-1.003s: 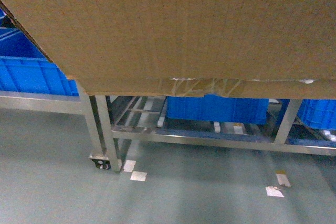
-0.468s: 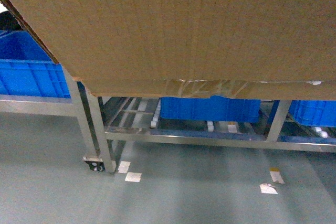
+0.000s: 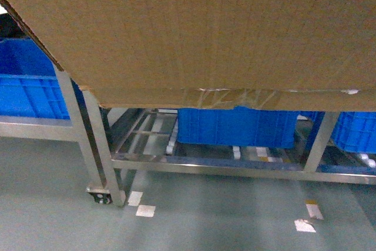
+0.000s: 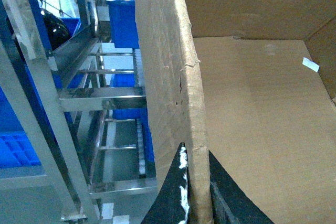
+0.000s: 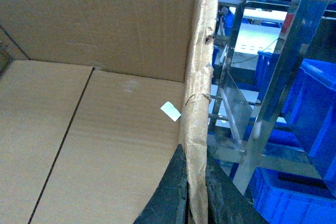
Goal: Sort boxes to right shelf from conveyor
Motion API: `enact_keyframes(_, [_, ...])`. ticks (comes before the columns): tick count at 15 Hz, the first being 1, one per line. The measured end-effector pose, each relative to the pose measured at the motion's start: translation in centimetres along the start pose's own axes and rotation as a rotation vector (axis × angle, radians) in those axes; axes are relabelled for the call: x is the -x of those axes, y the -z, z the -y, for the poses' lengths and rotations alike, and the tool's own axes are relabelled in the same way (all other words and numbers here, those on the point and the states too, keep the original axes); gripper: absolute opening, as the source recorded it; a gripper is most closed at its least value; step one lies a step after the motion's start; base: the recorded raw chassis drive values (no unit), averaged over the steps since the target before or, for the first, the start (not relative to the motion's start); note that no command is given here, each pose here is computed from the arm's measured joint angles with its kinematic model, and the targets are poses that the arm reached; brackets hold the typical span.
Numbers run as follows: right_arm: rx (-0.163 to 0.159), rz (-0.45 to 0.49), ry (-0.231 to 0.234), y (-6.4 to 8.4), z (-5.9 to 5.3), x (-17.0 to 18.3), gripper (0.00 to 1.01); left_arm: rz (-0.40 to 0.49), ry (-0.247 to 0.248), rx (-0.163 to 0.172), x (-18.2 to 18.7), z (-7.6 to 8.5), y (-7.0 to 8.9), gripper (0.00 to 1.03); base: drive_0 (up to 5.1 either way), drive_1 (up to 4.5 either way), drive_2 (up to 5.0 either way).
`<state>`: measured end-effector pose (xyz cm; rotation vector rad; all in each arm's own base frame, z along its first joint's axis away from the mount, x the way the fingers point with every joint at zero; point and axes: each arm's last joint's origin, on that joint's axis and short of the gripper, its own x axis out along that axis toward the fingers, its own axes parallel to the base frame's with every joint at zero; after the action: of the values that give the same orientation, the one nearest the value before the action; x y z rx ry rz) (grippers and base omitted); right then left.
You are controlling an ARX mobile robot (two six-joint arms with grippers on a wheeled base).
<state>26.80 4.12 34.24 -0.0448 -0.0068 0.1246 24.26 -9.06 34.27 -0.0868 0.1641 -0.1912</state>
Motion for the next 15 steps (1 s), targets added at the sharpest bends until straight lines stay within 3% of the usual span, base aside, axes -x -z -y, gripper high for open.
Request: enact_keyframes(15, [0.0,-0.004,-0.001,0.12,-0.01,-0.12,0.03,-0.002,0.002,0.0,-0.09,0.0,0.05,0.02,0.0,4.07,-4.1])
